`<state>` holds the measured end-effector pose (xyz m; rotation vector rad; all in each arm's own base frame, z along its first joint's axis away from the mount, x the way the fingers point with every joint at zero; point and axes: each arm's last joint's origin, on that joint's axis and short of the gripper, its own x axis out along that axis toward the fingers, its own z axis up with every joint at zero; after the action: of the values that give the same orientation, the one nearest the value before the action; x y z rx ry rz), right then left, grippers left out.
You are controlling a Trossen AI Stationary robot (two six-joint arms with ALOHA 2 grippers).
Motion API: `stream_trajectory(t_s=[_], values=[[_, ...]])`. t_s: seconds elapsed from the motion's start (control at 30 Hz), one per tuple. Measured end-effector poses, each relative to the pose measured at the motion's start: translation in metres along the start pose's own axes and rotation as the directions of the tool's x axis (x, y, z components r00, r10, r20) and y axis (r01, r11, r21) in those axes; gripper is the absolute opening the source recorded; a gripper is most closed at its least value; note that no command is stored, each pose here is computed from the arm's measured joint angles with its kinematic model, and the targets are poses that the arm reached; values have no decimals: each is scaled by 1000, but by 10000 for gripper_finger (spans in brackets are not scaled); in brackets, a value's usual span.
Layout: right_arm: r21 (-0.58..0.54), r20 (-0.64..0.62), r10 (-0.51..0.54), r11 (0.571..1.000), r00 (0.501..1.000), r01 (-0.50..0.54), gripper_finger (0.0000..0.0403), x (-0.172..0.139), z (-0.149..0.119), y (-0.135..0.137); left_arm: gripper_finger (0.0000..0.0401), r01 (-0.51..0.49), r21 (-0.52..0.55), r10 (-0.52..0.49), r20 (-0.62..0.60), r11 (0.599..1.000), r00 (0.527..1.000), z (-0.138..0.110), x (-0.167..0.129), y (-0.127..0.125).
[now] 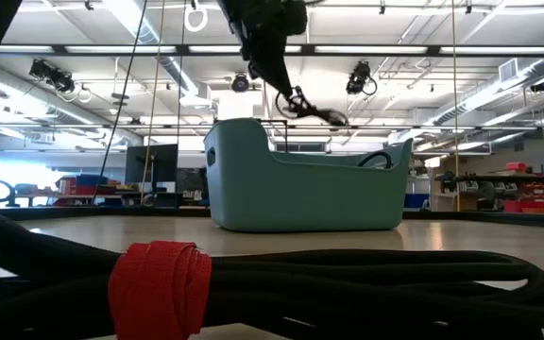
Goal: Pick and place USB-C Cables
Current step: Put the black charger cable into the green bin
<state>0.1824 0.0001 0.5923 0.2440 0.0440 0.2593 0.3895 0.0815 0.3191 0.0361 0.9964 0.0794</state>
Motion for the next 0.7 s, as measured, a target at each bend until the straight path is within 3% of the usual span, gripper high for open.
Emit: stream_trajectory(t_s=[0.43, 0.7], values=[[20, -4, 4, 1000, 1000, -3, 146, 0, 0, 0, 10, 21, -69, -32, -155, 997, 987, -19, 65, 27], [12, -9, 14, 1000, 1000, -14, 146, 0, -1, 0, 10, 11, -155, -38, -171, 988, 984, -24, 80, 39]])
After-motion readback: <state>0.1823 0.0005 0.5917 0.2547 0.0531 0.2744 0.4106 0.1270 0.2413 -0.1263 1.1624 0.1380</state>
